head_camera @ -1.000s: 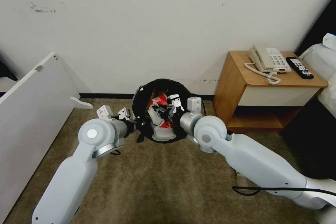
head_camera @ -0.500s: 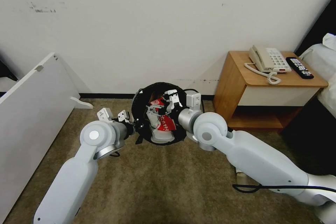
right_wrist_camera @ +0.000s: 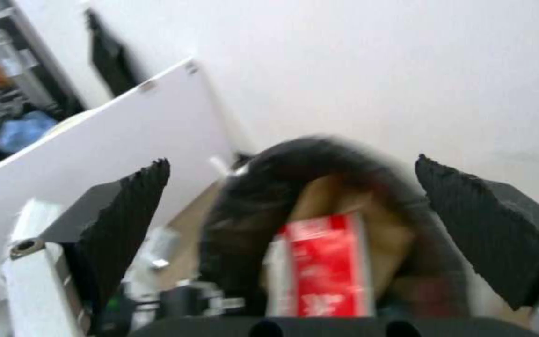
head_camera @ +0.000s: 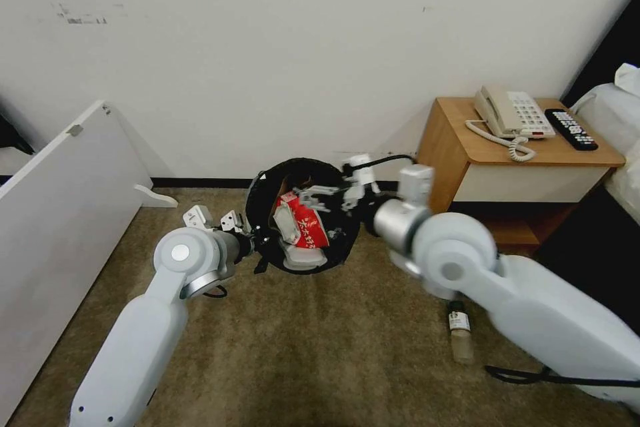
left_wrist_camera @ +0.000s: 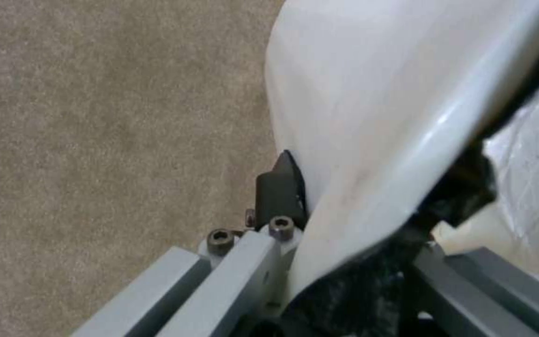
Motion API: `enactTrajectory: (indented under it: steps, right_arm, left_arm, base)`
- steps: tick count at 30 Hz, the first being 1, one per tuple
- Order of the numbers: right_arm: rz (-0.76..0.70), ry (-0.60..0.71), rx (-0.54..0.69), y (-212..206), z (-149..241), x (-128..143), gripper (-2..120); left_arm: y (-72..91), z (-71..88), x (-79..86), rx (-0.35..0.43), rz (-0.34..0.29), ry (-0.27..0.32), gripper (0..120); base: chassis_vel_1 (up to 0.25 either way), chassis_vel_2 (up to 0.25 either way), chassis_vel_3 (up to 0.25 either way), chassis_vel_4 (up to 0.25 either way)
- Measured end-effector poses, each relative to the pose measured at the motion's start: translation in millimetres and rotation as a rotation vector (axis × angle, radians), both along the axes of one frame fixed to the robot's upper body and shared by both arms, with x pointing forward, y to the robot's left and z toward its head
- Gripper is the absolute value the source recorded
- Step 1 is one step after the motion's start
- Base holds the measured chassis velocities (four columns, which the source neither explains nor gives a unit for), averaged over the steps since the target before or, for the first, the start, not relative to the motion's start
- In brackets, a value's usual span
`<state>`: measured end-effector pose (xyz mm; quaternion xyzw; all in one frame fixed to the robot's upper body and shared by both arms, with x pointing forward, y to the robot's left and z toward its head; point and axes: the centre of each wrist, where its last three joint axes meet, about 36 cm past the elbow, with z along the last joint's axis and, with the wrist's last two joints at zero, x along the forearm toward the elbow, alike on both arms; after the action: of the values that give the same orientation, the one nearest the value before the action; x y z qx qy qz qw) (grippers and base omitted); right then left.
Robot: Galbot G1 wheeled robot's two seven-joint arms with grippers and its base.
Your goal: Pick up the trash bin, then pick up the garbage from the floor and place it into the trash bin.
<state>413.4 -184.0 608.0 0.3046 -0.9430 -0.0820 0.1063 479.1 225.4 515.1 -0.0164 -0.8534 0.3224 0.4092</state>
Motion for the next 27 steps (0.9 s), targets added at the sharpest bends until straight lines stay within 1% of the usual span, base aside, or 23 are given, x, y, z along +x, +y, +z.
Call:
enactTrajectory:
  steps: [2,3,5,8,10,11,13,14,16,17,19,20,22,23,25,26,27]
  right_arm:
    - [-0.061,-0.031,-0.041,-25,6,-8,100]
    - [-0.061,-0.031,-0.041,-25,6,-8,100]
    - [-0.13,-0.043,-0.101,-46,8,-17,100]
    - [-0.16,-0.04,-0.126,-54,7,-20,100]
    - [-0.235,-0.011,-0.188,-69,-6,-27,100]
    - [-0.235,-0.011,-0.188,-69,-6,-27,100]
    - [-0.3,0.05,-0.234,-74,-23,-32,100]
    - [-0.3,0.05,-0.234,-74,-23,-32,100]
    - [-0.356,0.128,-0.29,-78,-42,-37,100]
    - [-0.356,0.128,-0.29,-78,-42,-37,100]
    - [-0.416,0.206,-0.364,-84,-66,-43,100]
    - [-0.416,0.206,-0.364,-84,-66,-43,100]
    - [-0.472,0.307,-0.416,-85,-93,-53,100]
    - [-0.472,0.307,-0.416,-85,-93,-53,100]
    - [-0.501,0.358,-0.447,-84,-111,-60,100]
    - [-0.501,0.358,-0.447,-84,-111,-60,100]
    - [-0.507,0.374,-0.461,-84,-119,-63,100]
  left_arm:
    - [-1.0,-2.4,-1.1,0.003,-0.001,0.008,0]
    - [-1.0,-2.4,-1.1,0.003,-0.001,0.008,0]
    - [-2.4,-6.1,-4.3,0.006,-0.004,0.017,0]
    - [-3.0,-7.4,-6.0,0.007,-0.006,0.02,0]
    - [-4.9,-12.7,-10.8,0.009,-0.011,0.028,0]
    - [-4.9,-12.7,-10.8,0.009,-0.011,0.028,0]
    - [-6.1,-16.5,-14.7,0.009,-0.015,0.034,0]
    - [-6.1,-16.5,-14.7,0.009,-0.015,0.034,0]
    - [-6.9,-20.0,-19.1,0.012,-0.016,0.04,0]
    - [-6.9,-20.0,-19.1,0.012,-0.016,0.04,0]
    - [-9.0,-22.9,-23.9,0.011,-0.018,0.046,0]
    - [-9.0,-22.9,-23.9,0.011,-0.018,0.046,0]
    - [-11.1,-25.2,-27.2,0.005,-0.019,0.051,0]
    - [-11.1,-25.2,-27.2,0.005,-0.019,0.051,0]
    - [-11.6,-26.4,-28.1,0.005,-0.019,0.054,0]
    - [-11.6,-26.4,-28.1,0.005,-0.019,0.054,0]
    - [-11.7,-26.6,-28.3,0.004,-0.019,0.055,0]
  base:
    - [0.0,0.0,0.0,0.0]
    - [0.0,0.0,0.0,0.0]
    - [0.0,0.0,0.0,0.0]
    - [0.0,0.0,0.0,0.0]
    - [0.0,0.0,0.0,0.0]
    - [0.0,0.0,0.0,0.0]
    - [0.0,0.0,0.0,0.0]
    - [0.0,0.0,0.0,0.0]
    - [0.0,0.0,0.0,0.0]
    - [0.0,0.0,0.0,0.0]
    - [0.0,0.0,0.0,0.0]
    - [0.0,0.0,0.0,0.0]
    - [0.0,0.0,0.0,0.0]
    - [0.0,0.0,0.0,0.0]
    - [0.0,0.0,0.0,0.0]
    - [0.0,0.0,0.0,0.0]
    - [0.0,0.0,0.0,0.0]
